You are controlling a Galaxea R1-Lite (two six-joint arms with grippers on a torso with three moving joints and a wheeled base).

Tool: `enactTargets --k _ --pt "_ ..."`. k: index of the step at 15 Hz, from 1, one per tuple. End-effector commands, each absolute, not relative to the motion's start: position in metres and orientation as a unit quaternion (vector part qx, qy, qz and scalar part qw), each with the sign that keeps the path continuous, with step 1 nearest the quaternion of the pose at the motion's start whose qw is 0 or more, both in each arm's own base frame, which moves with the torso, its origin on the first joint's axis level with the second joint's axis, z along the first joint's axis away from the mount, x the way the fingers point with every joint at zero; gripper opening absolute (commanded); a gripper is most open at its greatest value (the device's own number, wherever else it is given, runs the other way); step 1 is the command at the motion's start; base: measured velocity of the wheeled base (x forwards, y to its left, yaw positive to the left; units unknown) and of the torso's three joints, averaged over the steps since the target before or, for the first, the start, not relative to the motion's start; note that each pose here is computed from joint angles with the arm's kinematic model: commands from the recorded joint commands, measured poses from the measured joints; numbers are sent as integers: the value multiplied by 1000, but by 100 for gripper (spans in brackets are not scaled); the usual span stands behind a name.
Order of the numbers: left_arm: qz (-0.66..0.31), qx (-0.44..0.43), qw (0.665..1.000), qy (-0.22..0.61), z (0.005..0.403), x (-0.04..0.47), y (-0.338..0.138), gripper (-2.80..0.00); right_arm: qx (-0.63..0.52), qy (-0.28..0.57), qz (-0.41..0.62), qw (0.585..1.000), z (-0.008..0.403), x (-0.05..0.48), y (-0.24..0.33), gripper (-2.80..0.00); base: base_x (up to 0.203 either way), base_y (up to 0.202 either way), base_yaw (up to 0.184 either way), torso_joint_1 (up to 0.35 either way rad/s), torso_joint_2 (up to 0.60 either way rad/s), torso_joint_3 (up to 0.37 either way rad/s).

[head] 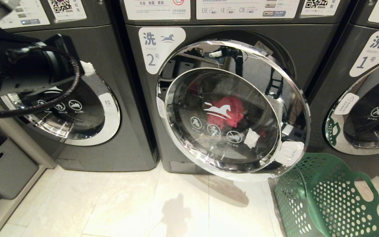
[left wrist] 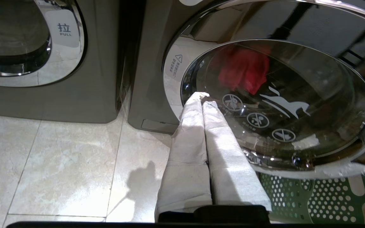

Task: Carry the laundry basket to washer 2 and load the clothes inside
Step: Close the washing machine door with the left hand, then press the washing machine door tightly with the right hand

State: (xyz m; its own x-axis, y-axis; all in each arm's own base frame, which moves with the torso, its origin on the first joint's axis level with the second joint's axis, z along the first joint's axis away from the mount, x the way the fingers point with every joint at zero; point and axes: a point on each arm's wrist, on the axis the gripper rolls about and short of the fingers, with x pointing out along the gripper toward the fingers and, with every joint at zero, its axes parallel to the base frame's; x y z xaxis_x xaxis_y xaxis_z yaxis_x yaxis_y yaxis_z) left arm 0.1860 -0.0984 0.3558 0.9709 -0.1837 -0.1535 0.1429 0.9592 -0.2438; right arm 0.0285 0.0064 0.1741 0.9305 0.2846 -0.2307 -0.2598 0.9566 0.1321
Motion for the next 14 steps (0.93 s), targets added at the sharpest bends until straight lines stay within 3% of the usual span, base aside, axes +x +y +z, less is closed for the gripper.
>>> enactTargets --k 1,5,9,14 --pt "-87 -131 986 58 370 159 -83 -280 67 244 150 956 172 86 7 -280 0 0 0 0 0 0" --pt "-87 -131 986 57 374 137 -70 -280 50 274 186 942 148 191 13 -280 0 0 0 0 0 0" --pt "-86 -128 986 62 368 131 -67 -280 4 176 169 970 114 270 18 -280 0 0 0 0 0 0" --pt "-86 -126 986 68 364 131 -67 -280 -22 88 137 986 101 315 20 -280 0 0 0 0 0 0"
